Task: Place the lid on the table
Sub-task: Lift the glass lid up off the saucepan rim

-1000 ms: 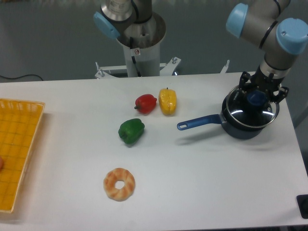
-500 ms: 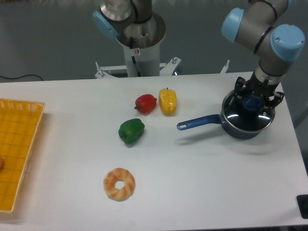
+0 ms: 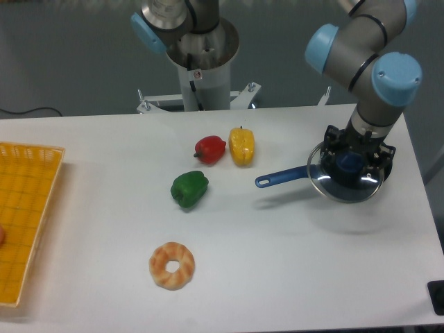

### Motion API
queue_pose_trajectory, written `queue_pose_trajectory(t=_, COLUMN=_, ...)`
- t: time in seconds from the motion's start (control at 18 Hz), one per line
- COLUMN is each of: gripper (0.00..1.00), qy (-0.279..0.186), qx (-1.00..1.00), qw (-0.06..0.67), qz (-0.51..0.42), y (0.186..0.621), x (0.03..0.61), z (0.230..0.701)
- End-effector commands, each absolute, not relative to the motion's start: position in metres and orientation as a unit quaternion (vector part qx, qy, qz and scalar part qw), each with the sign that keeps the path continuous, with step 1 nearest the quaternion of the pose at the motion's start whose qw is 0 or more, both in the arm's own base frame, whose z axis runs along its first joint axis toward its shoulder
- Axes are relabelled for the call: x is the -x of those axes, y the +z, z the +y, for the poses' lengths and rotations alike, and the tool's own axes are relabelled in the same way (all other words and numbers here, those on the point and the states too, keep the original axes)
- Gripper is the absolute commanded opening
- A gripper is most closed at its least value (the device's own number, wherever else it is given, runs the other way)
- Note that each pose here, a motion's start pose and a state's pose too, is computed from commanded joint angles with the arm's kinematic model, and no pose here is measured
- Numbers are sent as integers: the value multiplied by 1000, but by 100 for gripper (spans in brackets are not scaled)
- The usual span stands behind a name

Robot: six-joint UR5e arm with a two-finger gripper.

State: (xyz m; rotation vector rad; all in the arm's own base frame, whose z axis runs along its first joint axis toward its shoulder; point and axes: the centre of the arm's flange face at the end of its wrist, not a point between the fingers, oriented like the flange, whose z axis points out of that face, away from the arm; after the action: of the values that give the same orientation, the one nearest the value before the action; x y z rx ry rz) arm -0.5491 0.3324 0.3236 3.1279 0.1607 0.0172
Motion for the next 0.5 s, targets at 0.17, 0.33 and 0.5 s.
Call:
queue_pose_trajectory(t=0.17, gripper=51, qy=4, qx=-998, qw=7, qz=59, y=323, x=539, z=355)
queue_pose_trajectory(t=0.33, gripper=51, qy=6, qx=-998, qw=5, qz=67, y=320, x=532, z=368)
queue_pose_trajectory(t=0.5, gripper=51, qy=7, qx=-997, qw=5, qz=75, y=317, x=523, z=383)
